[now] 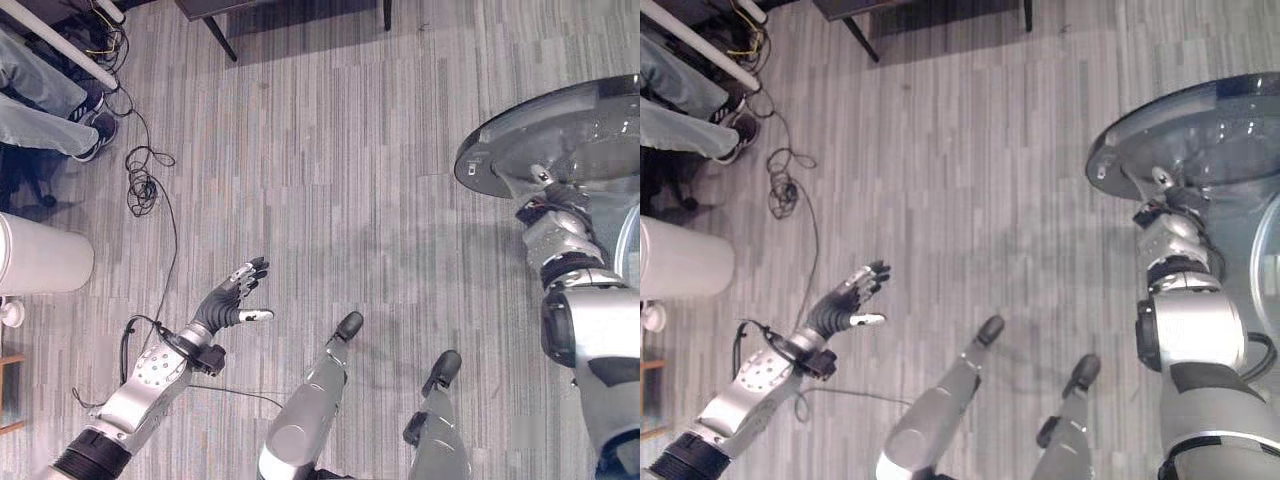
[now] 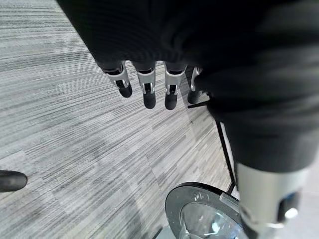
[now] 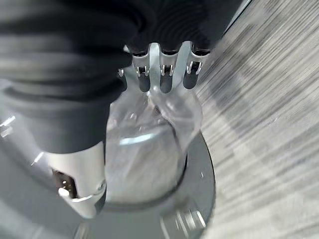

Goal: Grab the laundry basket,head to the washer,open it,put in the laundry and shut it.

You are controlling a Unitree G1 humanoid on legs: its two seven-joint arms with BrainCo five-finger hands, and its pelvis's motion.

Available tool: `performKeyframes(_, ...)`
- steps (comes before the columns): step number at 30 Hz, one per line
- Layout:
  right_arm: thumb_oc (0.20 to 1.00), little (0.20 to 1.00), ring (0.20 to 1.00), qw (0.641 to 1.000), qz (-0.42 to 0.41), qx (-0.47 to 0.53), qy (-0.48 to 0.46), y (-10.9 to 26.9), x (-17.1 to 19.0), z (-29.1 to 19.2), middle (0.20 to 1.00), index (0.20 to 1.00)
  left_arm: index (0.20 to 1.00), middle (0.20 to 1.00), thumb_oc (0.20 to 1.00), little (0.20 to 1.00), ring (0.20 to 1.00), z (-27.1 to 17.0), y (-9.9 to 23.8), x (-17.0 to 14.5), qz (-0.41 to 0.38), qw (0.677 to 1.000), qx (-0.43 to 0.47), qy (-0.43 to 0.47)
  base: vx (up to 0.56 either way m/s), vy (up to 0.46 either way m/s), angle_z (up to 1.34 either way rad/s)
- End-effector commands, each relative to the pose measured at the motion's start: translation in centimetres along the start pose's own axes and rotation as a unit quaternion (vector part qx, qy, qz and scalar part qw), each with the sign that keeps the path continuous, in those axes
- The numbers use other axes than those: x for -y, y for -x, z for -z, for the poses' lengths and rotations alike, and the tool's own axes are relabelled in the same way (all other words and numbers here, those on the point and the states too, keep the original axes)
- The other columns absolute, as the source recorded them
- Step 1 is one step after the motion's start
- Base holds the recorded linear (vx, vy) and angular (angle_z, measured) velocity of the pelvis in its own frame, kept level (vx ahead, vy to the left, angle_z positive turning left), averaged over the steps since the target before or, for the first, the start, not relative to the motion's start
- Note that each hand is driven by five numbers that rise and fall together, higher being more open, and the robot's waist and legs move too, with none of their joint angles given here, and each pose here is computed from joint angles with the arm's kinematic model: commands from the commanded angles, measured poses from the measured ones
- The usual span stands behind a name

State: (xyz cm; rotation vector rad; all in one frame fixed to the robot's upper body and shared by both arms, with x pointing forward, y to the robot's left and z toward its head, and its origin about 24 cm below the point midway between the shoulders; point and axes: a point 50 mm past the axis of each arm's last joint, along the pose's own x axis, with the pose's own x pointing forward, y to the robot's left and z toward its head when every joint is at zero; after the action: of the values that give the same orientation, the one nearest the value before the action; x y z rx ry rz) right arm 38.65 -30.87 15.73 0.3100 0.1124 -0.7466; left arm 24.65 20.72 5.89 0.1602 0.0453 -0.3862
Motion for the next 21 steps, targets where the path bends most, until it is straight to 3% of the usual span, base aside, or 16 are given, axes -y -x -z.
performKeyframes(1, 1.000, 1.000, 1.000, 0.997, -0.036, 0.063, -0.022, 0.4, -1.4, -2.7, 1.000, 1.000, 1.000, 1.000, 1.000, 1.000, 1.000, 0.3, 0.8, 0.4, 0.007, 1.000, -0.005, -0.007, -0.04, 0.003, 0.02)
performKeyframes(21, 1.000, 1.000, 1.000, 0.976, -0.120, 0.042, -0.174, 2.3, -5.0, 0.6, 1.000, 1.000, 1.000, 1.000, 1.000, 1.000, 1.000, 3.8, 1.7, 0.0, -0.016, 0.996, -0.077, -0.035, 0.08, -0.020, 0.12)
